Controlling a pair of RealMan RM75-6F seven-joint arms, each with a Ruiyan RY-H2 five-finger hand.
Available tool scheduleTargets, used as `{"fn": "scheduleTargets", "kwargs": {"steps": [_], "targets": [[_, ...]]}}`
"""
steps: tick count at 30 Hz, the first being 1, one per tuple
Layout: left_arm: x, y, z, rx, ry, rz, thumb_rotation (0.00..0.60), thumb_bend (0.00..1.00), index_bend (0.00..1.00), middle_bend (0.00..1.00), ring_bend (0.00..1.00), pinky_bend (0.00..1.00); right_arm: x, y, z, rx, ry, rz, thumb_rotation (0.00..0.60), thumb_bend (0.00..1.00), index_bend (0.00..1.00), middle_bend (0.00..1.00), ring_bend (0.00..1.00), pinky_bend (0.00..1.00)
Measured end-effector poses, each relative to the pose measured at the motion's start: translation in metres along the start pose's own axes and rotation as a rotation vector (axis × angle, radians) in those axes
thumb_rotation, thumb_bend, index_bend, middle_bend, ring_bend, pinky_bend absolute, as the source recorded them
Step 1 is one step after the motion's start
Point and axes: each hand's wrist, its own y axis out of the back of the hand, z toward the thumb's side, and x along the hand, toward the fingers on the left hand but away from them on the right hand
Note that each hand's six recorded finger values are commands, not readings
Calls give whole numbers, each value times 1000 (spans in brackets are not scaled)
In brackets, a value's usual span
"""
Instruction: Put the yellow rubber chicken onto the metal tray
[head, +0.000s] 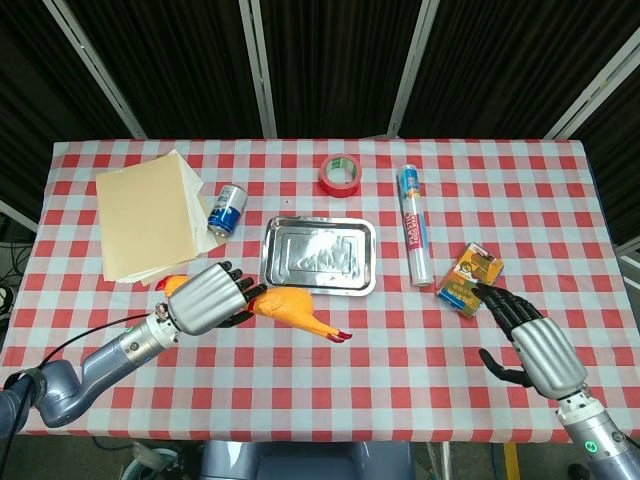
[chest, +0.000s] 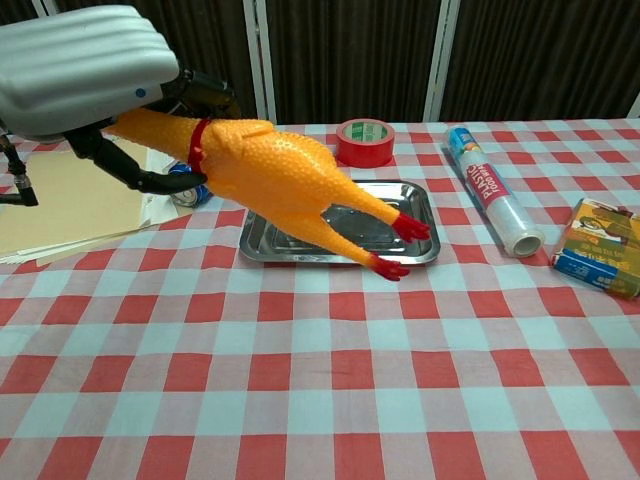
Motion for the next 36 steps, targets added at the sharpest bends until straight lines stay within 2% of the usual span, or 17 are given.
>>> {"fn": "scheduleTargets", "kwargs": {"steps": [7, 16, 30, 36], "targets": [[17, 14, 4, 18, -12, 27, 600, 789, 741, 803, 769, 817, -29, -16, 19, -143, 51, 151, 600, 356, 100, 136, 162, 217], [32, 20, 5, 41, -35, -19, 600, 782, 742, 806, 769, 817, -68, -20, 39, -323, 50, 284, 600, 353, 136, 148, 166, 217], [57, 26, 11, 57, -16, -75, 600, 772, 744, 809, 769, 817, -105, -25, 60, -416, 34, 343, 600, 350, 154, 154, 173, 217], [69, 26, 17, 59, 10, -86, 600, 770, 745, 811, 769, 817, -113, -23, 64, -431, 20, 333, 600, 348, 167, 155, 174, 217]]}}
